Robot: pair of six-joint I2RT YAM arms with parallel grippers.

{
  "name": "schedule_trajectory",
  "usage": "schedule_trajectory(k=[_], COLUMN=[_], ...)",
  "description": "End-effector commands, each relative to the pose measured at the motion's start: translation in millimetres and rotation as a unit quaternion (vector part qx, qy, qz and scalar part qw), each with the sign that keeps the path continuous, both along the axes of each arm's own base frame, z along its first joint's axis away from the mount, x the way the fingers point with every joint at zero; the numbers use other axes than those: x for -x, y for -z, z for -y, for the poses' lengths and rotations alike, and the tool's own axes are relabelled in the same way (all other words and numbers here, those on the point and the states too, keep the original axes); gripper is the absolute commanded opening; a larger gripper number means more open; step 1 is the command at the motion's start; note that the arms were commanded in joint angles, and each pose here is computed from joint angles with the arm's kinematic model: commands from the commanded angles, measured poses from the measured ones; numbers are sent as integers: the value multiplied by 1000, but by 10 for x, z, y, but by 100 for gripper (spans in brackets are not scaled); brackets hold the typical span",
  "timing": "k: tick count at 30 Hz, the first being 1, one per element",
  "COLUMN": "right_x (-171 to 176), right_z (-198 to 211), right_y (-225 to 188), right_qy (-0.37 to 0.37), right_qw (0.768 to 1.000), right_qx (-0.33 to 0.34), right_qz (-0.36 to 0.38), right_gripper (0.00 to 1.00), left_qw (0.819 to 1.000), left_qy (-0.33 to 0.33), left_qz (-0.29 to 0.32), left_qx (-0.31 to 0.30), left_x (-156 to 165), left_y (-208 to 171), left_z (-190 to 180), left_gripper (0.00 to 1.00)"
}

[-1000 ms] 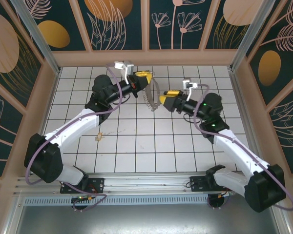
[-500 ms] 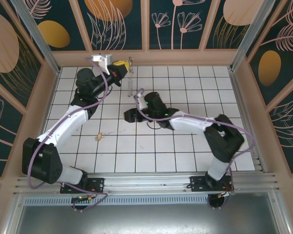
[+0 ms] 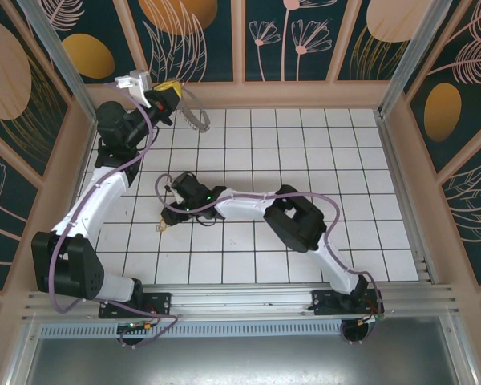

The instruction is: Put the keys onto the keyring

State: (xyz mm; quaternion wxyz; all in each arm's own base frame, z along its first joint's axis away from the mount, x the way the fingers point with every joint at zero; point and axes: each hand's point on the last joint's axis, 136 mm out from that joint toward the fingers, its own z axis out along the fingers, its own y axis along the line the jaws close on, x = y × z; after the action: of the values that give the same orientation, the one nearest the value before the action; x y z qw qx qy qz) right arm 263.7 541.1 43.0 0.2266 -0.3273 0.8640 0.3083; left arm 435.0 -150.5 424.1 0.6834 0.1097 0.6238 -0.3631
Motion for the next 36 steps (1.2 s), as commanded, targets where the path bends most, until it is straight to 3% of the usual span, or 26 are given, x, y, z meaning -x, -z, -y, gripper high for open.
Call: schedule_trajectory(k=[1, 10, 17, 19, 27, 36], right_x=[35, 173, 227, 246, 294, 221], right_z=[-99, -294, -283, -247, -21, 403], right_y=[30, 307, 466, 493, 546, 435], right_qy=[-16, -48, -53, -52, -36, 5], right_qw=[999, 990, 984, 982, 975, 973], right_qx=[29, 97, 127, 138, 166, 172], right_qz=[31, 95, 111, 118, 141, 151], right_gripper=[61, 66, 63, 58, 21, 4], left_qw=[999, 999, 999, 999, 999, 999], left_qy=[7, 8, 11, 12, 17, 29], left_qz=[36, 37, 37, 37, 40, 38], left_qx=[10, 10, 12, 13, 15, 17], left_x=[73, 60, 65, 70, 84, 90], left_y=[-290, -296, -306, -315, -342, -334], left_z=[-50, -76, -78, -78, -67, -34], left_gripper=[0, 0, 0, 0, 0, 0])
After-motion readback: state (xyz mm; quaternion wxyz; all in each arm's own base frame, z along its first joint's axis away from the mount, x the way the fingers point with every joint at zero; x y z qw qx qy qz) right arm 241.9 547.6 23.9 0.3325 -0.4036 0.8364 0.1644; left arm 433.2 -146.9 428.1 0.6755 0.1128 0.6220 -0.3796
